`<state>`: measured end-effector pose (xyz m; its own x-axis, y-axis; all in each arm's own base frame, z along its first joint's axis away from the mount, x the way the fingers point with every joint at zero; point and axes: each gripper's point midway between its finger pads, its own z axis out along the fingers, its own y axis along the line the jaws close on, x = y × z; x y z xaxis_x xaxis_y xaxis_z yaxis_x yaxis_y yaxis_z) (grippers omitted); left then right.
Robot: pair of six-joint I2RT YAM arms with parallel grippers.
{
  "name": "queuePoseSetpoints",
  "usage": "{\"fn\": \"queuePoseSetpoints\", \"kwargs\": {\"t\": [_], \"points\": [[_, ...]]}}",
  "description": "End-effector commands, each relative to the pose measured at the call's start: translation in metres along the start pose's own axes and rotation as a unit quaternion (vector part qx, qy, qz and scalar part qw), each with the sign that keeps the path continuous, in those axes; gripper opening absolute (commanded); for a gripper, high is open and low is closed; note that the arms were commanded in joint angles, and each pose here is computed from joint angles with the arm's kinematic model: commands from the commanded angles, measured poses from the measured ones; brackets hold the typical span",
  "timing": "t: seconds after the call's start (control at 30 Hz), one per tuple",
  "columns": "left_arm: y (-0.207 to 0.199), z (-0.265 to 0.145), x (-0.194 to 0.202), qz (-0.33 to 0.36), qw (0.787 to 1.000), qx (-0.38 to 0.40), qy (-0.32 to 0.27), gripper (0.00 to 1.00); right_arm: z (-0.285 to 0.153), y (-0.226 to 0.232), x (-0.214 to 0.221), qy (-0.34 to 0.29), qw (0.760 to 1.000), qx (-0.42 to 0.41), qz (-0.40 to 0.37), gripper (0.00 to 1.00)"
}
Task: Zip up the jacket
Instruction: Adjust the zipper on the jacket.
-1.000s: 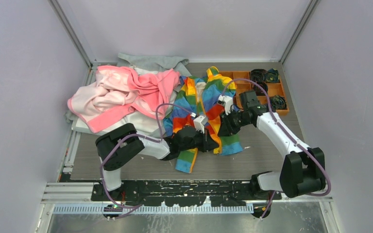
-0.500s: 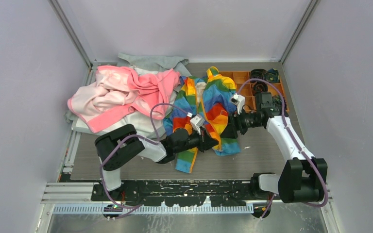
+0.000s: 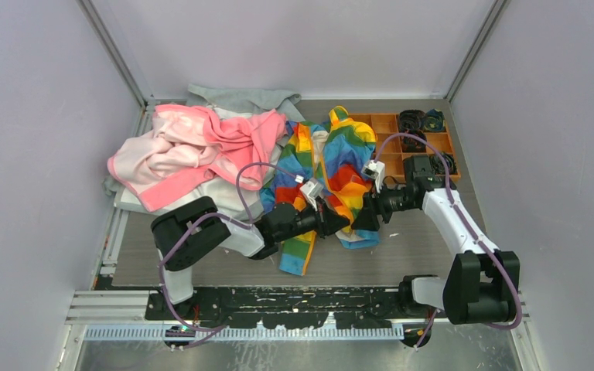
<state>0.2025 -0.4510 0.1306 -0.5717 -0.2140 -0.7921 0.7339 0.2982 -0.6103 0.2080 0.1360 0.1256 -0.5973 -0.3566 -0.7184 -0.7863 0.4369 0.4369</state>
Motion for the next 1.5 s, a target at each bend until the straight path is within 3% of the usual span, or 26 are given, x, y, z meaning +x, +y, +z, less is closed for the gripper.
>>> {"fn": "queuePoseSetpoints", "kwargs": {"t": [0.0, 0.23, 0.43, 0.67, 0.77, 0.9, 1.03, 1.37, 1.47], "points": [[-0.020, 0.005, -0.023, 0.009, 0.998, 0.042, -0.036, 0.00, 0.001, 0.006, -0.005, -0.012, 0.999, -0.018, -0.034, 0.65], [-0.023, 0.006, -0.025, 0.002, 0.998, 0.048, -0.035, 0.00, 0.006, 0.008, -0.003, 0.002, 0.999, -0.026, -0.034, 0.48], [-0.023, 0.007, -0.029, -0.004, 0.998, 0.050, -0.037, 0.00, 0.007, 0.010, -0.003, 0.004, 0.999, -0.032, -0.037, 0.43], [-0.015, 0.002, -0.033, -0.016, 0.998, 0.034, -0.044, 0.00, 0.004, 0.014, -0.005, 0.006, 0.998, -0.039, -0.051, 0.13], [-0.009, -0.002, -0.036, -0.023, 0.998, 0.015, -0.049, 0.08, 0.003, 0.015, -0.007, 0.005, 0.998, -0.039, -0.054, 0.07], [-0.003, -0.012, -0.038, -0.028, 0.998, -0.015, -0.047, 0.27, 0.002, 0.015, -0.009, 0.004, 0.998, -0.036, -0.053, 0.05], [0.000, -0.027, -0.036, -0.030, 0.998, -0.039, -0.035, 0.35, 0.001, 0.013, -0.011, 0.008, 0.999, -0.031, -0.041, 0.03], [-0.047, -0.031, 0.004, -0.029, 0.997, 0.013, 0.066, 0.42, -0.003, 0.016, -0.015, 0.019, 0.999, -0.036, -0.024, 0.03], [-0.041, -0.028, 0.014, -0.028, 0.997, 0.000, 0.078, 0.46, -0.004, 0.019, -0.016, 0.017, 0.999, -0.038, -0.029, 0.03]]}}
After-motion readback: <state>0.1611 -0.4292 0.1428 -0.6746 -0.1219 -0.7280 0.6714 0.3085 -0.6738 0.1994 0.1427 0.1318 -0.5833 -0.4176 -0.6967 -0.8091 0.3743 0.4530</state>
